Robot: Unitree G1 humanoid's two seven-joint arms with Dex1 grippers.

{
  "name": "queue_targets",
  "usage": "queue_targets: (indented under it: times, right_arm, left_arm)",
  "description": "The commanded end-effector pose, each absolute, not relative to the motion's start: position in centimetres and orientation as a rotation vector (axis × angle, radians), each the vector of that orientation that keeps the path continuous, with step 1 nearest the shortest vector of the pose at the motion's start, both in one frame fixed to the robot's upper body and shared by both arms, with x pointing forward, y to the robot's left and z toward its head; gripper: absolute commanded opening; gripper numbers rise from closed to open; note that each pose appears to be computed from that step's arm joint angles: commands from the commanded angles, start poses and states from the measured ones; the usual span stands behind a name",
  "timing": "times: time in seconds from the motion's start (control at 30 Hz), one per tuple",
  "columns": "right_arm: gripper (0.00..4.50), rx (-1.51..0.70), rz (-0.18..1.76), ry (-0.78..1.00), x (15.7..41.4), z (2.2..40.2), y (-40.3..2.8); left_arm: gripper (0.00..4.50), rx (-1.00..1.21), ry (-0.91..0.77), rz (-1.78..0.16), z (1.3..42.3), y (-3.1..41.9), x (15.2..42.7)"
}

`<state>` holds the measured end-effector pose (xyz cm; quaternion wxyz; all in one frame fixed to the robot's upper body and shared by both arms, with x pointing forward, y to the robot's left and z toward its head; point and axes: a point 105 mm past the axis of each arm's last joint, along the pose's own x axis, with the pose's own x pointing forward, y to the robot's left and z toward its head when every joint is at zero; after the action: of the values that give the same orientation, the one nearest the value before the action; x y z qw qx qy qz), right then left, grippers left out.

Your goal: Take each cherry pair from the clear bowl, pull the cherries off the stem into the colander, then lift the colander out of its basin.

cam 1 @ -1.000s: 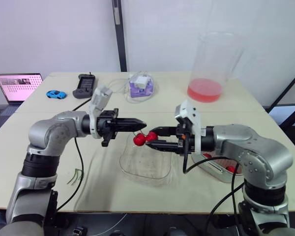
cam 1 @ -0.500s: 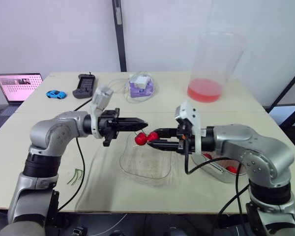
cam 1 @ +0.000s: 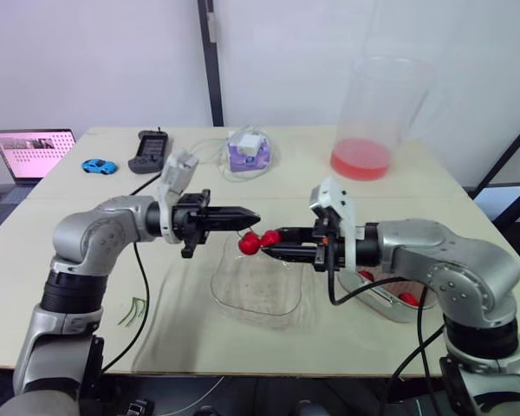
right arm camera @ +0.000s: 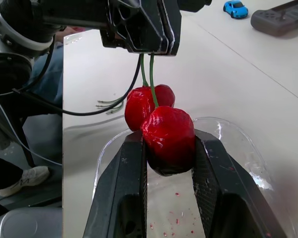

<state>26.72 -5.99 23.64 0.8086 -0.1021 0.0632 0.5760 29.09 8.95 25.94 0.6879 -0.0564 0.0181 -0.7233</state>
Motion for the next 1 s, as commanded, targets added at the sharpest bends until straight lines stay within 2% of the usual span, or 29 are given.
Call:
queue_targets:
  times: [0.03,0.33,0.5,0.6,0.83,1.0]
  right_arm:
    - [1.25,-0.212,1.210,0.131,26.7,24.6,-6.6]
    - [1.25,-0.187,1.200,0.267,26.0,22.9,-8.5]
    - [1.25,-0.185,1.171,0.290,26.1,22.7,-9.3]
    - [1.25,-0.195,1.135,0.265,26.5,23.8,-10.5]
    - [1.25,-0.527,0.832,0.357,28.4,26.0,-19.6]
    - [1.25,-0.795,0.738,0.516,29.3,23.5,-24.8]
  left_arm:
    - [0.00,-0.101,-0.010,-1.611,26.8,9.2,29.1]
    - [0.00,-0.103,-0.027,-1.591,27.0,9.5,29.3]
    - [0.00,-0.107,-0.035,-1.587,27.1,9.4,29.4]
    - [0.00,-0.107,-0.039,-1.585,27.1,9.4,29.3]
    - [0.00,-0.103,-0.043,-1.572,26.9,9.6,29.3]
    - [0.00,-0.104,-0.039,-1.563,26.4,9.6,29.3]
